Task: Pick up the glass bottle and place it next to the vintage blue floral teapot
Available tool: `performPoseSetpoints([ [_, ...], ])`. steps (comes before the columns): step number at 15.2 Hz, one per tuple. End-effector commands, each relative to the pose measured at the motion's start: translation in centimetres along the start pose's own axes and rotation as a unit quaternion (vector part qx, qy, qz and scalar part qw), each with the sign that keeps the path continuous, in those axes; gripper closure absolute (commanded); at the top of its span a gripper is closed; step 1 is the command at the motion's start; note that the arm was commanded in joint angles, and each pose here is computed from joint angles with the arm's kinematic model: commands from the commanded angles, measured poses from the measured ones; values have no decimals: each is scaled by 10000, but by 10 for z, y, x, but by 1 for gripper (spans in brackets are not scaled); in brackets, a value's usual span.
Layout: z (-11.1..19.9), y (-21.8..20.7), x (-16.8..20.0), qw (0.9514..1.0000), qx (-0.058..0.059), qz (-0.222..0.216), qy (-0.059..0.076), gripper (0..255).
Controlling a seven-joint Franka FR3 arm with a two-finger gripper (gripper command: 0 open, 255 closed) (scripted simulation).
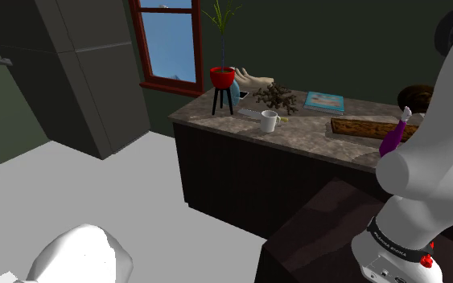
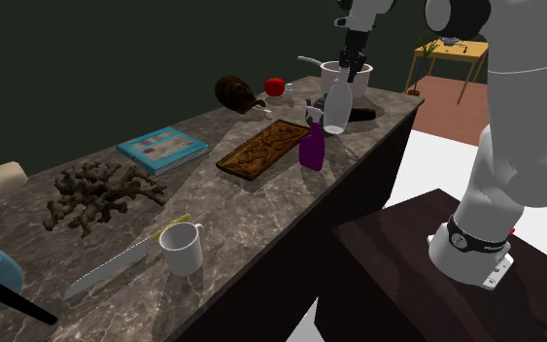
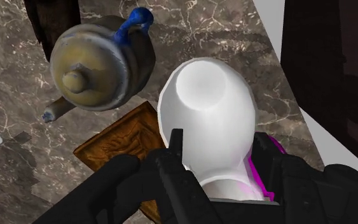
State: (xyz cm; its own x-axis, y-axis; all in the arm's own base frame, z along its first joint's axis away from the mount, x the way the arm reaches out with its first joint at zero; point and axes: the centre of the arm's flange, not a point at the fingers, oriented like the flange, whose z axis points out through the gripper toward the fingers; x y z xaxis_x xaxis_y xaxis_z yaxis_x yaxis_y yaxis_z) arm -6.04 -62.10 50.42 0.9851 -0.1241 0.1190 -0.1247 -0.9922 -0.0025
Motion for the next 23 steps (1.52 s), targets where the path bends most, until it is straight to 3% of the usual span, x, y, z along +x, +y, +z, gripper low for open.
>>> performPoseSetpoints([
  [1, 11, 0, -2, 10000, -5, 0, 0, 255],
  [12, 69, 1, -8, 10000, -5, 0, 0, 255],
  [20, 71, 1, -9, 10000, -5, 0, 0, 255],
  [21, 71, 1, -9, 10000, -5, 0, 0, 0],
  [23, 71, 1, -9, 10000, -5, 0, 0, 0],
])
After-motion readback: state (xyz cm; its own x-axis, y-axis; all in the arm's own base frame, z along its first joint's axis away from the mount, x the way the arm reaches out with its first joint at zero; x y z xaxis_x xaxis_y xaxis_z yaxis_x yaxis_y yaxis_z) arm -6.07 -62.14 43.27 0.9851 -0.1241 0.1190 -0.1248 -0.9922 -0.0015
